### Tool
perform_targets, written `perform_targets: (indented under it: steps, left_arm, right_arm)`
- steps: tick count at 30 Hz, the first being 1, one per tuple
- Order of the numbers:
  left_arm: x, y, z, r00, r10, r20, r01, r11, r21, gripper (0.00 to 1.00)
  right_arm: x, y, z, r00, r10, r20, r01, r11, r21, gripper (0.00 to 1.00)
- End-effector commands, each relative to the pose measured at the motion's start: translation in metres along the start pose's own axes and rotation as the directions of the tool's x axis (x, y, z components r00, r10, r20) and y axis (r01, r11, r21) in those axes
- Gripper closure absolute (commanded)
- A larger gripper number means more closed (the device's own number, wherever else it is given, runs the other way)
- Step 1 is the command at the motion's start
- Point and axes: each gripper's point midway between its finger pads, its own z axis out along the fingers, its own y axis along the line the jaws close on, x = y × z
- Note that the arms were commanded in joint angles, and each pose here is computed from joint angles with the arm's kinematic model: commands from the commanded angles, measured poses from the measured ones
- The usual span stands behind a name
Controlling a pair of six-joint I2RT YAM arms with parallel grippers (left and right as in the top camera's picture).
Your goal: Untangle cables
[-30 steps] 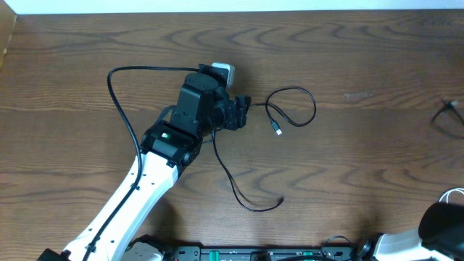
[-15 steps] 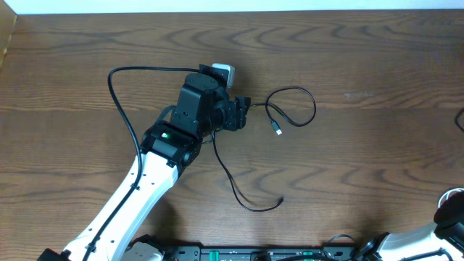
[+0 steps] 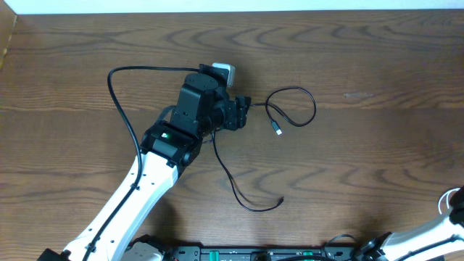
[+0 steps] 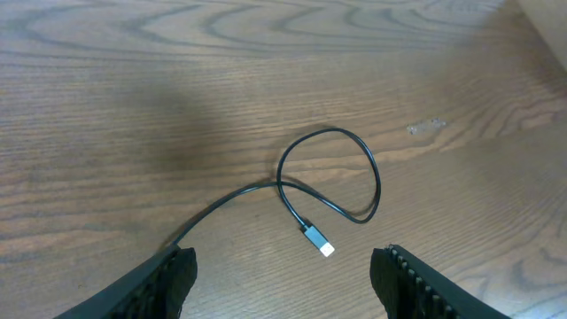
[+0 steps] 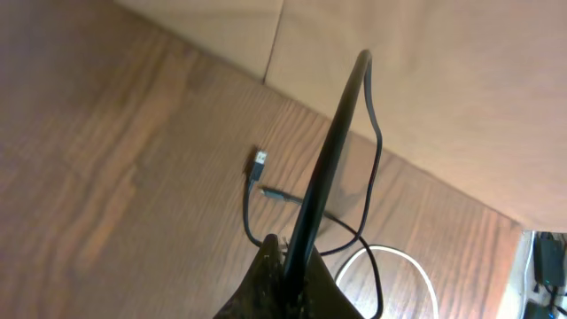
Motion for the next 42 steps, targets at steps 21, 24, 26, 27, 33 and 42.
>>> perform_targets:
  steps: [21,24,26,27,33,42]
  left_arm:
    - [0.000,0.001,-0.001,1.000,0.013,-0.003,-0.013,1.000,0.000,0.31]
    - [0.003,0.002,-0.001,1.000,0.012,-0.017,-0.012,1.000,-0.005,0.31]
    - [0.005,0.004,-0.002,1.000,0.011,-0.021,-0.011,1.000,-0.015,0.31]
    - [0.004,0.004,-0.002,1.000,0.019,-0.020,-0.019,1.000,-0.015,0.30]
    - [-0.002,0.013,-0.002,0.995,0.100,0.005,-0.100,0.993,-0.070,0.18]
    - [0.022,0.028,-0.004,0.992,0.082,-0.096,-0.094,0.987,-0.131,0.16]
  right_arm:
    - [0.045,0.057,0.058,0.975,-0.141,-0.169,0.111,0.978,-0.175,0.01]
    - [0.044,0.068,0.048,0.976,-0.145,-0.162,0.104,0.966,-0.237,0.01]
    - [0.046,0.083,0.037,0.975,-0.154,-0.159,0.099,0.946,-0.308,0.01]
    - [0.048,0.092,0.031,0.973,-0.164,-0.160,0.099,0.931,-0.351,0.01]
    - [0.096,0.187,-0.032,0.887,-0.456,-0.071,0.253,0.610,-0.750,0.01]
    - [0.152,0.247,-0.074,0.775,-0.630,-0.038,0.381,0.515,-0.768,0.01]
